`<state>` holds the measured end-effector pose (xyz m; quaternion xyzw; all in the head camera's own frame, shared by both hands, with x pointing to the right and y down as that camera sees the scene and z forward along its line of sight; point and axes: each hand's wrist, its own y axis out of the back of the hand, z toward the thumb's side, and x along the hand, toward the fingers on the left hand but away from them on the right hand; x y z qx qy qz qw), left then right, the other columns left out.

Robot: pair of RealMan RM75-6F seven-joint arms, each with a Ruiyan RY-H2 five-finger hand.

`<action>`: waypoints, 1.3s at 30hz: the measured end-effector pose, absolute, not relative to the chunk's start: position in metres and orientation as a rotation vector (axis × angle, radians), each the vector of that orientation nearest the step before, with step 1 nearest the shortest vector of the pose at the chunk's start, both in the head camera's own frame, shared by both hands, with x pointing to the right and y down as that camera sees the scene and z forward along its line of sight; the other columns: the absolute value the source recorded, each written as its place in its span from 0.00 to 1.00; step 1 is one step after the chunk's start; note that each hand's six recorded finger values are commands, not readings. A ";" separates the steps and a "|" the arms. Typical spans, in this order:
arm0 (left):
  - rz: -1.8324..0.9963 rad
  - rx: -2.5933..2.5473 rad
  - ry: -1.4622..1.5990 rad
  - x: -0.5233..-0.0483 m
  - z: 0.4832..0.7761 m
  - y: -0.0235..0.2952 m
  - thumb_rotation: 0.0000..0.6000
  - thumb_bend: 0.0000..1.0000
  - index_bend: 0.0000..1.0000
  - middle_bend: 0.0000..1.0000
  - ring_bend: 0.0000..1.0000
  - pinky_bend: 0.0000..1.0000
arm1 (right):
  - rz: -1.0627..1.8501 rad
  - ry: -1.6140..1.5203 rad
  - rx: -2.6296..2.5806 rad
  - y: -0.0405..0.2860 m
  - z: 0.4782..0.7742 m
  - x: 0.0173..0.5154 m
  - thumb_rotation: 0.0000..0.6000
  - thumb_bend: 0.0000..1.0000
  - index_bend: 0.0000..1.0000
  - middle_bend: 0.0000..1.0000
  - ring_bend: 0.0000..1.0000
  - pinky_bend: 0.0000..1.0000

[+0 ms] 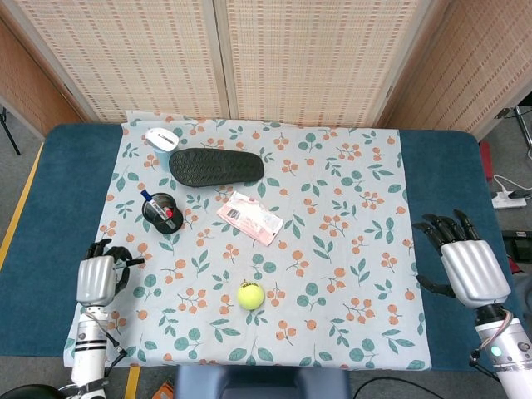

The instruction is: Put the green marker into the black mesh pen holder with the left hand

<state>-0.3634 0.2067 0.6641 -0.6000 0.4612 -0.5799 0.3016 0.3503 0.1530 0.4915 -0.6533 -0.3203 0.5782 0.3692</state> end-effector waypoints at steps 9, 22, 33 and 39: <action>-1.298 -1.680 1.543 -0.390 0.573 0.120 1.00 0.36 0.52 0.53 0.18 0.19 | 1.484 -0.819 -1.683 0.153 0.493 0.350 1.00 0.10 0.21 0.13 0.13 0.00; -1.002 -2.263 1.804 -0.319 0.575 0.065 1.00 0.36 0.53 0.55 0.19 0.19 | 1.479 -0.837 -1.685 0.152 0.490 0.352 1.00 0.10 0.20 0.13 0.13 0.00; -1.025 -2.352 1.856 -0.326 0.627 0.017 1.00 0.36 0.54 0.55 0.18 0.18 | 1.486 -0.832 -1.663 0.152 0.489 0.352 1.00 0.10 0.21 0.13 0.13 0.00; -1.055 -2.359 1.844 -0.329 0.650 0.003 1.00 0.35 0.54 0.54 0.18 0.18 | 1.494 -0.830 -1.658 0.152 0.490 0.352 1.00 0.10 0.21 0.13 0.13 0.00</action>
